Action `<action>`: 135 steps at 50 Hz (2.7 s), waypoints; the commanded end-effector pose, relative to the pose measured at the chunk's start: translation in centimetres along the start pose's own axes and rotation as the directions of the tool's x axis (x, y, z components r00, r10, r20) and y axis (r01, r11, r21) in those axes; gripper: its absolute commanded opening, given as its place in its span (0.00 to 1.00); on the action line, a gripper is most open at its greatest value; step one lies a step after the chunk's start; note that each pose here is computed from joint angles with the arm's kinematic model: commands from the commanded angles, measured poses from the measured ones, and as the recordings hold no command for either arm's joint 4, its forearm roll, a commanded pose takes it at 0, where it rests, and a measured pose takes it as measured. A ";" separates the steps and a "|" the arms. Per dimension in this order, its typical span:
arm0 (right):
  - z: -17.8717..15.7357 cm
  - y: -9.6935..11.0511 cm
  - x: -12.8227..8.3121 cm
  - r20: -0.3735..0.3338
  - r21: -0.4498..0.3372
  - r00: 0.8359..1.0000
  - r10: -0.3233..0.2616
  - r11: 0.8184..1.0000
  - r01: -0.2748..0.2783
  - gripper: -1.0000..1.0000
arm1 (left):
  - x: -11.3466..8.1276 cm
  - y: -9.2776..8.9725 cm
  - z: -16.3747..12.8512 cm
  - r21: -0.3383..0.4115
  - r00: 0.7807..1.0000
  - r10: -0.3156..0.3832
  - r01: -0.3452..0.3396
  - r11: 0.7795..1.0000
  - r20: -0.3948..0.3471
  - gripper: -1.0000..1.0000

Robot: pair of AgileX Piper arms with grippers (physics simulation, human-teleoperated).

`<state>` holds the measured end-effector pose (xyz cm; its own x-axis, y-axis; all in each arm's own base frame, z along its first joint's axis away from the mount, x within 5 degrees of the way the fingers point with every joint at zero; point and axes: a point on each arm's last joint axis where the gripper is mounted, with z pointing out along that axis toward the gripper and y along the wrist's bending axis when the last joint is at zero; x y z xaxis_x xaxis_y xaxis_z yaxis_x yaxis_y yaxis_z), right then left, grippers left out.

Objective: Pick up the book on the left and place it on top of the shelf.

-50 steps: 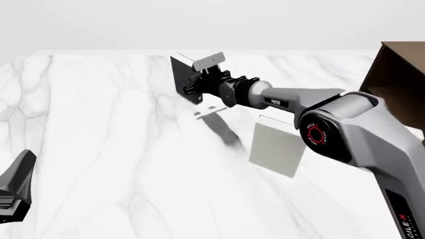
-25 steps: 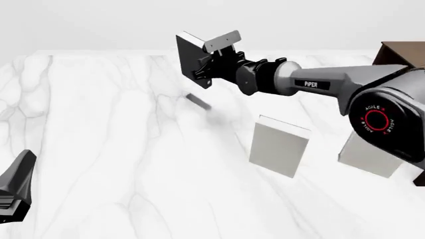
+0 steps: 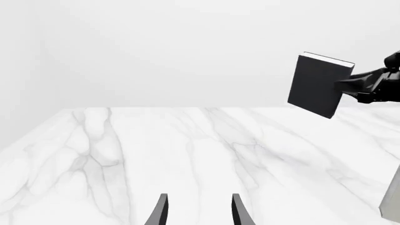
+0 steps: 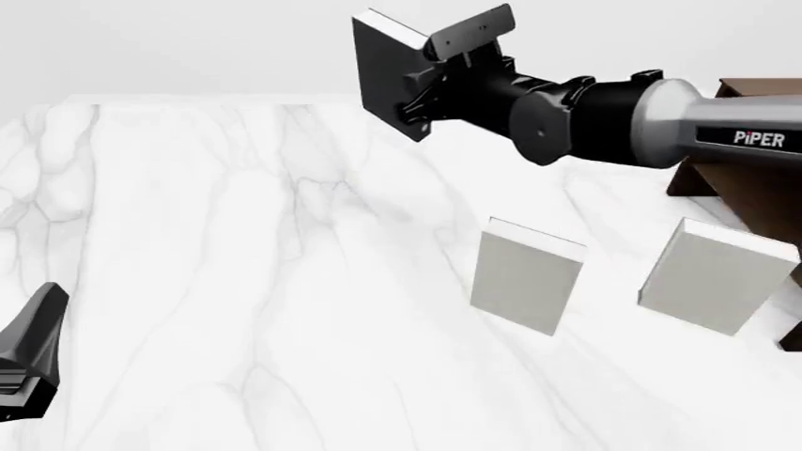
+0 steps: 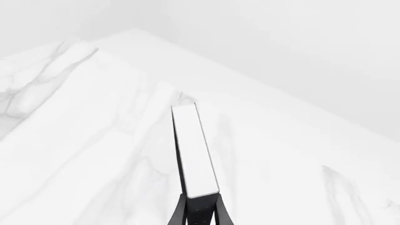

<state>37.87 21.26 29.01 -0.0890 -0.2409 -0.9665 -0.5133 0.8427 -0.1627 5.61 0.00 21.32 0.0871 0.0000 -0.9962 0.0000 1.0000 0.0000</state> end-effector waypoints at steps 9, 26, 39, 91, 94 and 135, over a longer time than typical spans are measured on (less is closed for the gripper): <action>-8.3 -2.4 -2.2 0.055 0.068 0.998 -0.004 0.998 0.000 0.00 | 0.0 0.0 0.0 0.000 1.000 0.000 0.000 1.000 0.000 1.00; -12.5 -4.4 -2.9 0.065 0.137 0.997 -0.042 0.990 0.033 0.00 | 0.0 0.0 0.0 0.000 1.000 0.000 0.000 1.000 0.000 1.00; -15.8 -6.1 -3.5 0.052 0.207 0.995 -0.089 0.975 0.077 0.00 | 0.0 0.0 0.0 0.000 1.000 0.000 0.000 1.000 0.000 1.00; -25.5 -11.4 -5.3 -0.080 0.469 0.978 -0.190 0.859 0.205 0.00 | 0.0 0.0 0.0 0.000 1.000 0.000 0.000 1.000 0.000 1.00; -26.0 -11.6 -5.4 -0.093 0.482 0.975 -0.200 0.848 0.220 0.00 | 0.0 0.0 0.0 0.000 1.000 0.000 0.000 1.000 0.000 1.00; -31.3 -12.8 -4.7 -0.248 0.613 0.914 -0.322 0.679 0.405 0.00 | 0.0 0.0 0.0 0.000 1.000 0.000 0.000 1.000 0.000 1.00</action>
<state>19.18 -2.84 41.38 -0.1309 -0.5968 -0.7916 0.0838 0.7890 -0.6087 5.61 0.00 21.32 0.0871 0.0000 -0.9962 0.0000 1.0000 0.0000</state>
